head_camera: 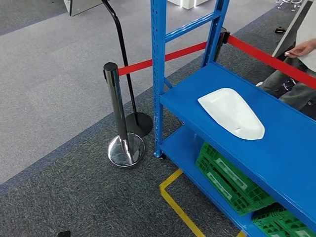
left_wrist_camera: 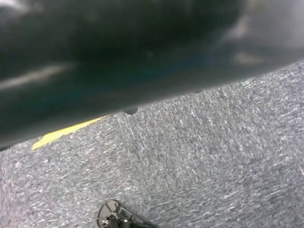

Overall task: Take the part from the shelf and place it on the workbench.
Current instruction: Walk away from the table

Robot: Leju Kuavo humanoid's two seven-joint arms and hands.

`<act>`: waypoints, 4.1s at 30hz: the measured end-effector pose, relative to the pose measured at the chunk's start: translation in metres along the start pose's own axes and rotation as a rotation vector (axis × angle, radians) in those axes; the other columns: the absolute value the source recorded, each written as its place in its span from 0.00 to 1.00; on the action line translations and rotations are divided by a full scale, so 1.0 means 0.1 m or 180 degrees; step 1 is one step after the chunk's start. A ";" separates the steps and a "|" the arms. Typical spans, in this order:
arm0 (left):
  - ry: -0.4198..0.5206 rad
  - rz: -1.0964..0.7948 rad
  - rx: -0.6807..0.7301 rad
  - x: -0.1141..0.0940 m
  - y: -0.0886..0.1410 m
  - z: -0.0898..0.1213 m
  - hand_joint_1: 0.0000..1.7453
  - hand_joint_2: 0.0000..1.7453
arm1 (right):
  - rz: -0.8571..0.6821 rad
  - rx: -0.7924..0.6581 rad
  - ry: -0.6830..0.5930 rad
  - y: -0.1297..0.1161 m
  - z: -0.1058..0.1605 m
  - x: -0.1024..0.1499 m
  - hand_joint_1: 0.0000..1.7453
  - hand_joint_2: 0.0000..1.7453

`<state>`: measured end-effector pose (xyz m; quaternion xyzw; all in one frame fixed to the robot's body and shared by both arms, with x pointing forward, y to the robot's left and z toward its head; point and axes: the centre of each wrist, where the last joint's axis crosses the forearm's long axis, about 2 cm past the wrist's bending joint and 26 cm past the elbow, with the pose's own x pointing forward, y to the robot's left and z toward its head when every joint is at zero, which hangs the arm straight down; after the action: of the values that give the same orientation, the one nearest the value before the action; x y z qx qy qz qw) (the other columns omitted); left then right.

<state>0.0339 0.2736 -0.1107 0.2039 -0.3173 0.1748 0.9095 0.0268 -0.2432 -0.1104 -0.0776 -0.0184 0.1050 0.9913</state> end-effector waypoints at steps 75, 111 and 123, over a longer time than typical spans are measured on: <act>0.0017 -0.0281 -0.0304 0.17 0.09 -0.16 0.00 0.00 | -0.0016 0.0137 0.0259 0.01 -0.01 -0.24 0.00 1.00; 0.1079 -0.0701 -0.1057 -0.17 0.34 0.01 0.00 0.00 | -0.0656 0.0254 -0.0496 -0.37 -0.06 -0.17 0.00 1.00; 0.1393 -0.0771 -0.1329 -0.20 0.30 0.06 0.00 0.00 | -0.0897 0.0415 -0.0605 -0.38 -0.06 -0.30 0.00 1.00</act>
<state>0.0026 0.2926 -0.1119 0.0068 -0.1166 0.0361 0.9925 0.0060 -0.2870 -0.1113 0.0004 -0.1158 -0.0271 0.9929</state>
